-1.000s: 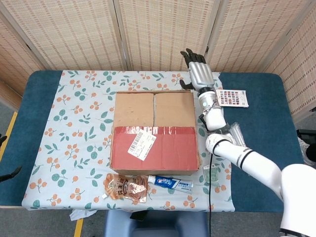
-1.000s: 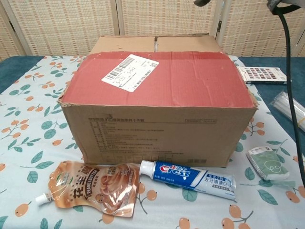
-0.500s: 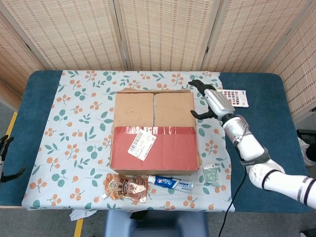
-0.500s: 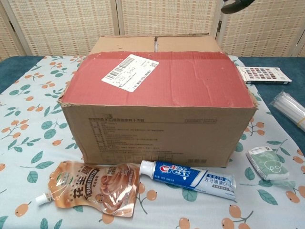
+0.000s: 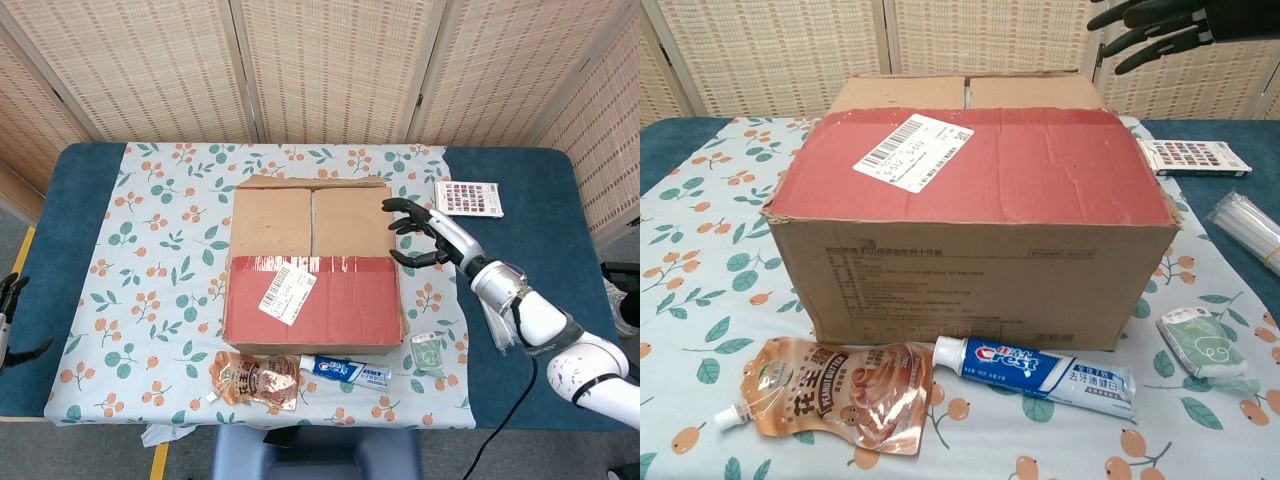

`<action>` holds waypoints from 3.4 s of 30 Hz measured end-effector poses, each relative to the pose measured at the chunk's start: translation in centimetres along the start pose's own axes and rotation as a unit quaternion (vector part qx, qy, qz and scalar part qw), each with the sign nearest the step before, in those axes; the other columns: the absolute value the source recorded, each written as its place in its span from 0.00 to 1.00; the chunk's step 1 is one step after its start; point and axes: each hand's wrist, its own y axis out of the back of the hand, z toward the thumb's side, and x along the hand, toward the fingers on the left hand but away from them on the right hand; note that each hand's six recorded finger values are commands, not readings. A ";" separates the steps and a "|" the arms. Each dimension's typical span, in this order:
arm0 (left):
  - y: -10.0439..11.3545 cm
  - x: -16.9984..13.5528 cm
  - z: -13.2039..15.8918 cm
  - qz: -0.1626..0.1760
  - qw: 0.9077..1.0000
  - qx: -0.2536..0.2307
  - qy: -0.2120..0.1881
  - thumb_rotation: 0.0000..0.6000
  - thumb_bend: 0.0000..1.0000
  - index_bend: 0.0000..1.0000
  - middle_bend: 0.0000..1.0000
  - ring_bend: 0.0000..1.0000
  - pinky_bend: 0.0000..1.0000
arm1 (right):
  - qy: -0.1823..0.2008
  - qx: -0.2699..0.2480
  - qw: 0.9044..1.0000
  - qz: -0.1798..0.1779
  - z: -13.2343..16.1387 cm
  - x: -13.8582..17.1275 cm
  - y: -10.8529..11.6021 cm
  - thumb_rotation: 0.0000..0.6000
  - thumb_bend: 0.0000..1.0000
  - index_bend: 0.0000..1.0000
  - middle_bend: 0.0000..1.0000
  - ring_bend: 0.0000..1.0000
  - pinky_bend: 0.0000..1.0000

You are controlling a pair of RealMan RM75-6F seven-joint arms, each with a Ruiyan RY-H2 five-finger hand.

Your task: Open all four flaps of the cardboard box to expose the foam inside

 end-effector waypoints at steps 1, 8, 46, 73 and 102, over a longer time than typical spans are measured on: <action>0.0 0.0 0.0 0.000 1.000 0.000 0.000 1.00 0.29 0.00 0.05 0.03 0.00 | -0.002 -0.010 1.000 0.001 -0.3 -0.1 0.1 1.00 0.41 0.14 0.17 0.25 0.29; -0.2 0.1 -0.1 -0.004 1.000 0.001 0.003 1.00 0.29 0.00 0.05 0.03 0.00 | -0.018 -0.068 0.997 0.010 -1.9 -1.0 -0.3 1.00 0.41 0.14 0.17 0.25 0.29; -0.4 0.2 0.1 -0.008 1.000 0.007 0.000 1.00 0.29 0.00 0.05 0.04 0.00 | 0.077 -0.105 0.977 0.167 -0.8 1.4 -2.2 1.00 0.41 0.15 0.15 0.25 0.29; -1.0 -0.1 1.9 -0.010 0.999 0.023 -0.027 1.00 0.29 0.00 0.05 0.04 0.00 | 0.147 0.027 0.968 0.199 6.1 13.3 -9.7 1.00 0.41 0.15 0.12 0.22 0.29; -0.8 -0.4 2.3 -0.007 0.999 0.018 -0.035 1.00 0.29 0.00 0.05 0.04 0.00 | 0.107 0.250 0.960 0.069 3.6 12.1 -9.0 0.99 0.41 0.39 0.07 0.12 0.02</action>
